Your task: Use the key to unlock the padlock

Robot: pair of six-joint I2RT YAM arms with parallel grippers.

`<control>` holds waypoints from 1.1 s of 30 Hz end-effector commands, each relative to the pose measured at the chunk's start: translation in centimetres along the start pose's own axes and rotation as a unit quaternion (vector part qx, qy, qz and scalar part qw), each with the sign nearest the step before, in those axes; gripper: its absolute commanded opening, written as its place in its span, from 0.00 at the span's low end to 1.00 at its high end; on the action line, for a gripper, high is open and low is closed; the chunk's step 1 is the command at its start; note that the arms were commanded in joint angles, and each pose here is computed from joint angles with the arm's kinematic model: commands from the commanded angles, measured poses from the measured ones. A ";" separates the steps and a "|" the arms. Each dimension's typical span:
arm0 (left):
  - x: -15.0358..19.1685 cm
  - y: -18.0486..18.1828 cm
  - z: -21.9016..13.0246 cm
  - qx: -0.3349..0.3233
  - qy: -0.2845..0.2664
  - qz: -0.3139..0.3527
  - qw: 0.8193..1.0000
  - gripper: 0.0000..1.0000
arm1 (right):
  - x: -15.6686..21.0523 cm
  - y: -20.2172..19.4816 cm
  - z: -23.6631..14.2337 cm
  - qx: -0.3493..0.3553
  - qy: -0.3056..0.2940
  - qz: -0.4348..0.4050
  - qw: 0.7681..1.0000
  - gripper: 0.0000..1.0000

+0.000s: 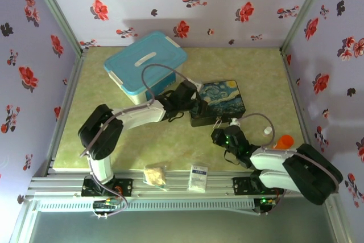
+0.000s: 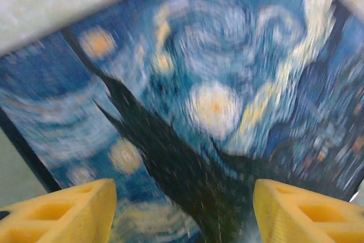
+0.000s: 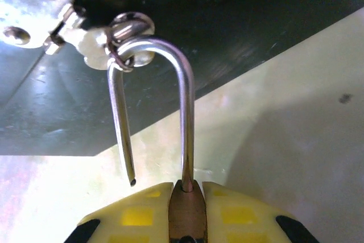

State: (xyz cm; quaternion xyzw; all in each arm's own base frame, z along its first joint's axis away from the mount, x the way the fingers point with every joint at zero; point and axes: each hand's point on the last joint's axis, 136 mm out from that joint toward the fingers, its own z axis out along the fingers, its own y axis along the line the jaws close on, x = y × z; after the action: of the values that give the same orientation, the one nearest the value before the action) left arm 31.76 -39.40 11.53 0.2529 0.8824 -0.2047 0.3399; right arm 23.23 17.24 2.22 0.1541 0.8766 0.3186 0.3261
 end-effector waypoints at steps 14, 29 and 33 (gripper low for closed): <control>6.6 2.1 1.7 -0.072 0.101 0.124 0.985 0.57 | 0.0 -0.3 3.0 -0.059 -0.031 0.130 0.989 0.00; 9.8 3.7 1.2 -0.086 0.124 0.145 0.978 0.46 | -4.4 -0.6 2.2 -0.055 -0.131 0.177 0.974 0.00; 9.8 3.8 1.1 -0.086 0.121 0.152 0.977 0.46 | -5.4 0.7 2.5 -0.079 -0.140 0.203 0.966 0.00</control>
State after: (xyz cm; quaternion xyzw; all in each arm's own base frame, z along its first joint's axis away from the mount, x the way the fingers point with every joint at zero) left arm 31.69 -39.01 10.54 0.3257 0.8481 -0.1321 0.3964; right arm 26.98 18.54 3.26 0.2874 0.7741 0.4441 0.3478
